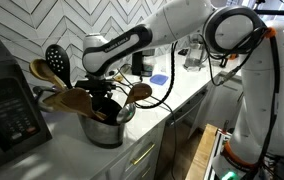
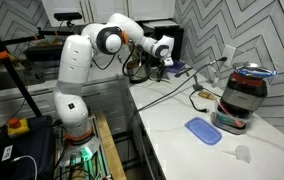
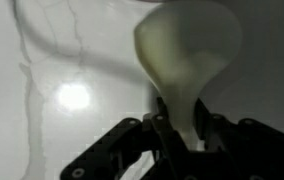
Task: Put the white serving spoon in the pot
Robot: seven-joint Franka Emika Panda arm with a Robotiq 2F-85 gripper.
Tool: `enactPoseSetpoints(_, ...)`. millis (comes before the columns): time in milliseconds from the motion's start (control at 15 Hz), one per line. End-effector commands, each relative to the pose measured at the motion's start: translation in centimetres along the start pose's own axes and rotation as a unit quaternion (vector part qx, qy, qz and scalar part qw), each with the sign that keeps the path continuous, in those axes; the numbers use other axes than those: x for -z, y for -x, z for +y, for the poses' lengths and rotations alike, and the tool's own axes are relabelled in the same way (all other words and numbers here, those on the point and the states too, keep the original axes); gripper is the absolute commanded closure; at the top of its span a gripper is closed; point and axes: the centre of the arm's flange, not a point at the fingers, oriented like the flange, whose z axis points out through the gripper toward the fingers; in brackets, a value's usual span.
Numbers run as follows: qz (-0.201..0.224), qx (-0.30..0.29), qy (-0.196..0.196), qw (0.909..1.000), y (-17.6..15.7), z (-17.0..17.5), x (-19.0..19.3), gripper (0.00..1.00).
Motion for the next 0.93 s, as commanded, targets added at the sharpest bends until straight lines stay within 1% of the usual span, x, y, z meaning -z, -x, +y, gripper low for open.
enactPoseSetpoints(0,0.013,-0.025,-0.014,0.9995,-0.7,1.3,1.0,0.93)
enactPoseSetpoints(200,0.017,-0.046,-0.033,0.9982,-2.0,2.4,3.0,0.93)
enactPoseSetpoints(333,0.017,-0.062,-0.039,0.9972,-2.9,3.3,4.8,0.93)
enactPoseSetpoints(400,0.013,-0.073,-0.042,0.9964,-3.3,3.8,6.0,0.93)
enactPoseSetpoints(600,0.001,-0.096,-0.069,0.9930,-4.3,5.6,9.6,0.93)
enactPoseSetpoints(667,-0.003,-0.103,-0.071,0.9921,-4.6,6.1,10.6,0.93)
enactPoseSetpoints(867,-0.025,-0.121,-0.087,0.9885,-5.0,8.1,13.8,0.93)
